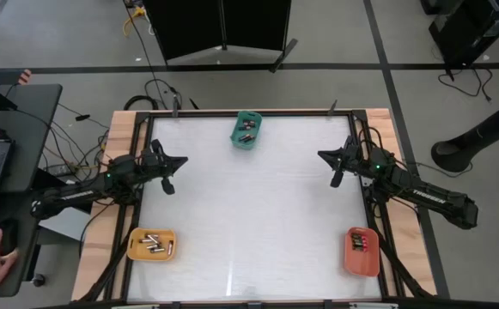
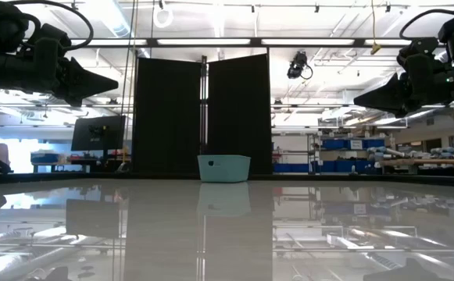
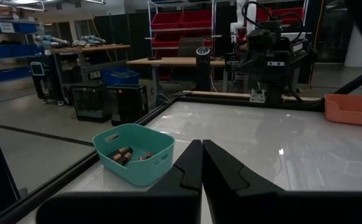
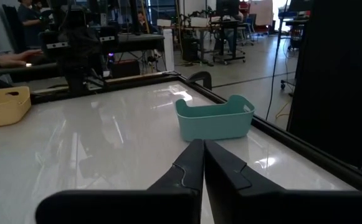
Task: Sort batteries
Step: Return to Home Position
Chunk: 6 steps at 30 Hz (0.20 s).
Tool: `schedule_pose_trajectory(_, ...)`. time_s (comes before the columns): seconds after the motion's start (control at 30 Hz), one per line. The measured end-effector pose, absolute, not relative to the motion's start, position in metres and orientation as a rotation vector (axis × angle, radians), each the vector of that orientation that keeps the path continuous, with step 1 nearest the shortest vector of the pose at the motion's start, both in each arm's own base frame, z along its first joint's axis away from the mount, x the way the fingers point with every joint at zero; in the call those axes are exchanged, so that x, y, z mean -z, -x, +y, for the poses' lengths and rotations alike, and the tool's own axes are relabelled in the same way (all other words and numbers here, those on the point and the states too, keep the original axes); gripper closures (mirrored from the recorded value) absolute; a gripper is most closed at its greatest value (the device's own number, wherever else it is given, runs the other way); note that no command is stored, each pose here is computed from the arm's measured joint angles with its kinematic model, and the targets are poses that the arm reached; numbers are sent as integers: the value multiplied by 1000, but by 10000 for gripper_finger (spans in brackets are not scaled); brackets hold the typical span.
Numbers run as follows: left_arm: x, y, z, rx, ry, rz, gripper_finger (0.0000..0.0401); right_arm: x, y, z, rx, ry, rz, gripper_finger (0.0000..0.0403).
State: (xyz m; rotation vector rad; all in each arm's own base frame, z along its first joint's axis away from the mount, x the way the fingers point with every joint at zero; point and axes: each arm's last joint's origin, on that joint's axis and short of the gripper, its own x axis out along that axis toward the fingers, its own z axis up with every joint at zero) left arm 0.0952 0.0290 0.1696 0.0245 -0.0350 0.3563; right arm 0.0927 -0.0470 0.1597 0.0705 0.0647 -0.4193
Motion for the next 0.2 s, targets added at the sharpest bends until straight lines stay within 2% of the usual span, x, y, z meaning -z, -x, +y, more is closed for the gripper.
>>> schedule_pose_trajectory(0.2, -170, -95, 29, -356, -25, -35, 386, -160, -93, -47, 419, -71, 65, 377)
